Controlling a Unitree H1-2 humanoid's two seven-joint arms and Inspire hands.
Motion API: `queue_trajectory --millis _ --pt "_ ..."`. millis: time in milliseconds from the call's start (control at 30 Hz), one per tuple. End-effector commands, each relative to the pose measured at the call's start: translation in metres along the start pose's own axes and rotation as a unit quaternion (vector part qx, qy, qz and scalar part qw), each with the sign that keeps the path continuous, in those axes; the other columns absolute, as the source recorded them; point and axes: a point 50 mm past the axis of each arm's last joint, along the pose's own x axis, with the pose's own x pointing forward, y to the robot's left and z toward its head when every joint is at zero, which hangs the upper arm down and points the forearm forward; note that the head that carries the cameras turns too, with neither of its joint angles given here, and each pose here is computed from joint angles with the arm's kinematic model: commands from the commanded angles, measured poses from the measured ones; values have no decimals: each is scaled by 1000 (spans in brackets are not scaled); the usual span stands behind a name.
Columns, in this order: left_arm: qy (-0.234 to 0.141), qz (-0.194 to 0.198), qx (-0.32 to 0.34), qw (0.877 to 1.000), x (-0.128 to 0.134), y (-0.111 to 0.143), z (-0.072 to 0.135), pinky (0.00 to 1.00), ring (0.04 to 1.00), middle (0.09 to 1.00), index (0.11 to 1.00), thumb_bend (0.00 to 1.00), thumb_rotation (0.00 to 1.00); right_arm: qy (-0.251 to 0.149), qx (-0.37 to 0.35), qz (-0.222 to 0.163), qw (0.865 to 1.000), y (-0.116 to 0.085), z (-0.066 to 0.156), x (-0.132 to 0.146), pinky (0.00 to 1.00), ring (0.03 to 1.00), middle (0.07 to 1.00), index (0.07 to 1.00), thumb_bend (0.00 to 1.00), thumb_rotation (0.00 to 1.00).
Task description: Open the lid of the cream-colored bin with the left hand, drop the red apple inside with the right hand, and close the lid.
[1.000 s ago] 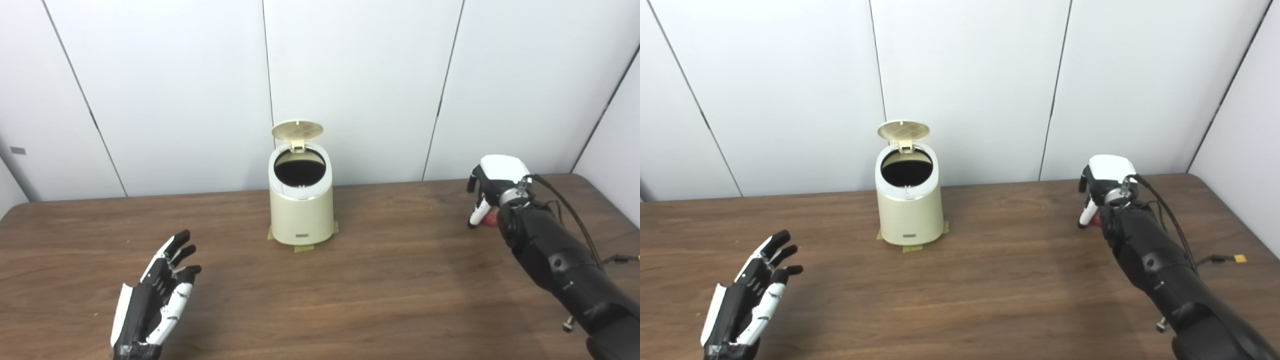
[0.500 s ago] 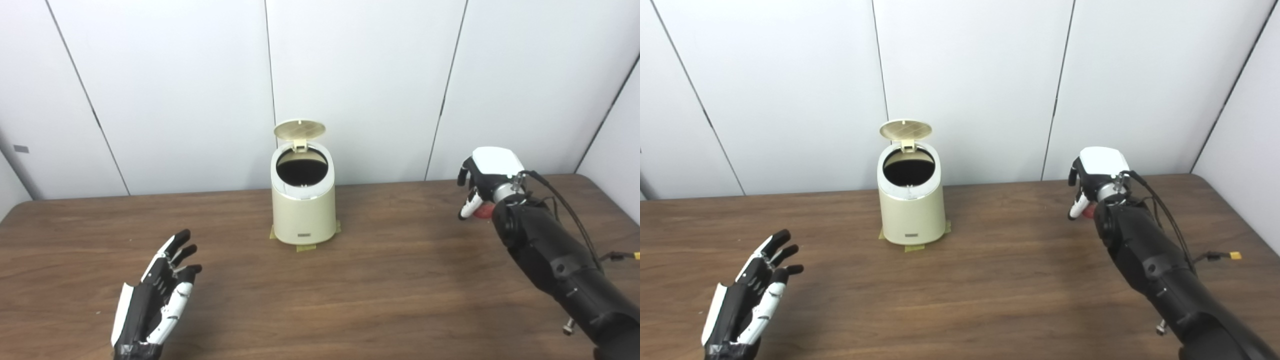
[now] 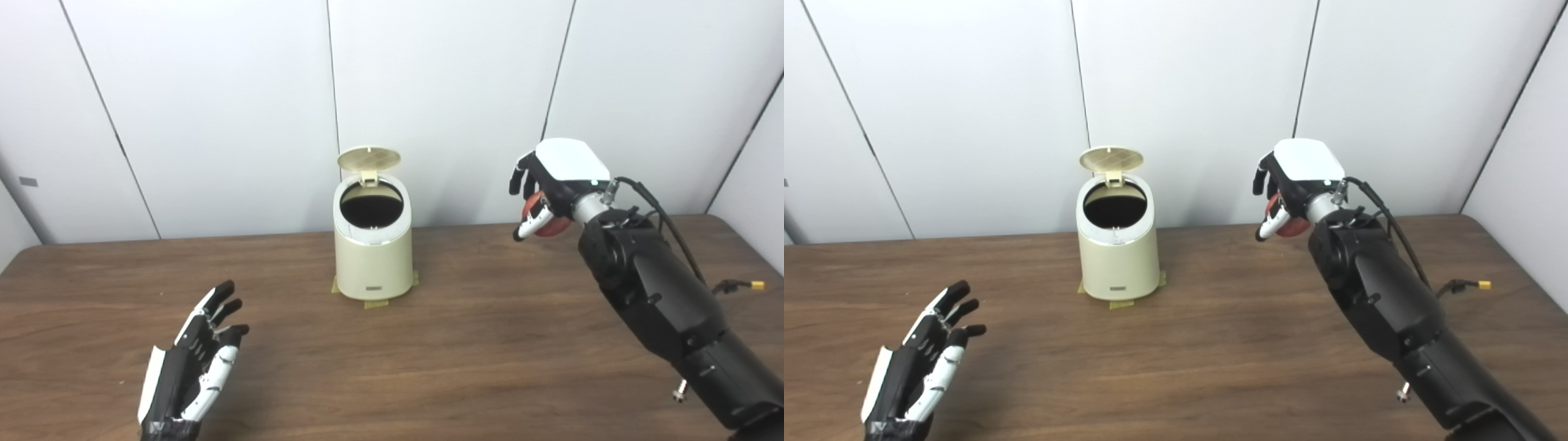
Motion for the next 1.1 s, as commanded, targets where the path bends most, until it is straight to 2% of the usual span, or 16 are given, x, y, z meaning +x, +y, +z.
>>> queue_trajectory --millis 0,133,233,367,467,600,700,800,1067 --pt "-28 1 3 1000 13 -2 10 730 877 932 909 403 593 -42 -19 -57 997 -39 14 5 306 403 470 501 521 0" --pt "-27 0 -1 1000 15 -3 9 732 883 934 906 405 587 -74 -32 -68 994 -49 38 -1 253 384 461 505 520 0" --pt "-26 -1 -1 1000 15 -5 8 733 883 934 908 408 589 -106 -35 -73 991 -57 55 -7 379 474 516 462 517 0" --pt "-21 -1 5 1000 16 -7 7 721 883 935 906 409 592 -149 -21 -89 985 -63 82 -11 291 413 509 472 519 0" --pt "-21 -1 10 1000 16 -10 7 718 877 933 902 401 594 -173 -18 -95 980 -67 103 -13 309 445 539 465 515 0" --pt "-20 -2 9 1000 17 -12 6 736 888 936 905 415 608 -211 -15 -109 971 -73 126 -13 385 443 513 468 519 0" --pt "-22 -1 6 1000 18 -15 6 746 889 935 901 418 605 -225 -10 -117 967 -76 138 -14 302 403 520 473 517 0" --pt "-23 1 12 1000 19 -18 4 736 882 934 902 420 634 -242 1 -124 962 -76 149 -11 297 424 554 455 513 0" --pt "-19 6 13 1000 19 -24 3 719 874 939 907 426 636 -275 7 -126 953 -70 171 0 304 419 565 461 510 0"
